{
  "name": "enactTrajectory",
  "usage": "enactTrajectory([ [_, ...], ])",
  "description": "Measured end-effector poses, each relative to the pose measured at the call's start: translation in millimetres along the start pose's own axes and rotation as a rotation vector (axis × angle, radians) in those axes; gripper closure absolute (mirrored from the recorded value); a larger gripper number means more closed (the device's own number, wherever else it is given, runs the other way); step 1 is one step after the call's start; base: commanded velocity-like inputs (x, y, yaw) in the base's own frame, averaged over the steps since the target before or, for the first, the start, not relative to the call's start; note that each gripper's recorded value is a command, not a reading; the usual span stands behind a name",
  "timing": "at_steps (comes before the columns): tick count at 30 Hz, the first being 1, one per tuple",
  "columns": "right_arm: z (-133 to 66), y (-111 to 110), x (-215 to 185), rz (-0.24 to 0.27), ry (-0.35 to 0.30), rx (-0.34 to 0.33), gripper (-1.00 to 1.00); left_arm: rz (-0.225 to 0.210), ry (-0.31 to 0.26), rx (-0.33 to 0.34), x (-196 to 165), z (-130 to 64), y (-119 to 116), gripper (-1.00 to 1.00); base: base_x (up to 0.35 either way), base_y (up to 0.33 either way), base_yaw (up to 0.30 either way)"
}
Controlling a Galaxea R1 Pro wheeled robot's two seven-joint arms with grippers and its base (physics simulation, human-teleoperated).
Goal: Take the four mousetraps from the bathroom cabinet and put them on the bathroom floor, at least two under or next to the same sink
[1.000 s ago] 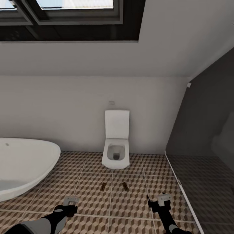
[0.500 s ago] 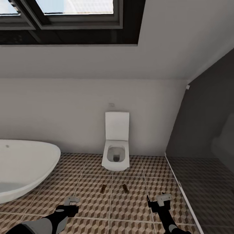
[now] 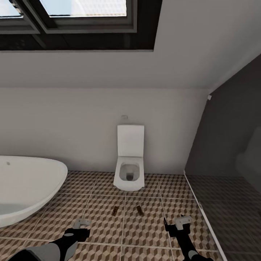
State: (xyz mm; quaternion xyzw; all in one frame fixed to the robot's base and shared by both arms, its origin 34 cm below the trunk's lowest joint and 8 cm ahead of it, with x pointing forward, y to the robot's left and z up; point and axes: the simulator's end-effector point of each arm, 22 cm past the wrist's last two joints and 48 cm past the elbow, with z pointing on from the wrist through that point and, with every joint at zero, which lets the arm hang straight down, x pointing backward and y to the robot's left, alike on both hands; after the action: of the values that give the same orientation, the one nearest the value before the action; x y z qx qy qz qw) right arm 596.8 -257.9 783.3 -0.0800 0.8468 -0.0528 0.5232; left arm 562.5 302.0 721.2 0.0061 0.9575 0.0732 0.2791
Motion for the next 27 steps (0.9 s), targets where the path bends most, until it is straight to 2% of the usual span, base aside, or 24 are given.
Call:
enactTrajectory([
  [5, 0.0, 0, 0, 0.0, 0.0, 0.001, -1.0, -0.002, -0.002, 0.029, -1, -2.0, -22, -1.0, 0.0, 0.0, 0.0],
  [8, 0.0, 0, 0, 0.0, 0.0, 0.0, -1.0, -0.003, -0.001, 0.036, -1, -2.6, -28, -1.0, 0.0, 0.0, 0.0],
  [27, -0.4, -1, -7, 0.001, -0.013, 0.002, -1.0, -0.007, -0.011, 0.023, -6, -4.7, -18, -1.0, 0.0, 0.0, 0.0],
])
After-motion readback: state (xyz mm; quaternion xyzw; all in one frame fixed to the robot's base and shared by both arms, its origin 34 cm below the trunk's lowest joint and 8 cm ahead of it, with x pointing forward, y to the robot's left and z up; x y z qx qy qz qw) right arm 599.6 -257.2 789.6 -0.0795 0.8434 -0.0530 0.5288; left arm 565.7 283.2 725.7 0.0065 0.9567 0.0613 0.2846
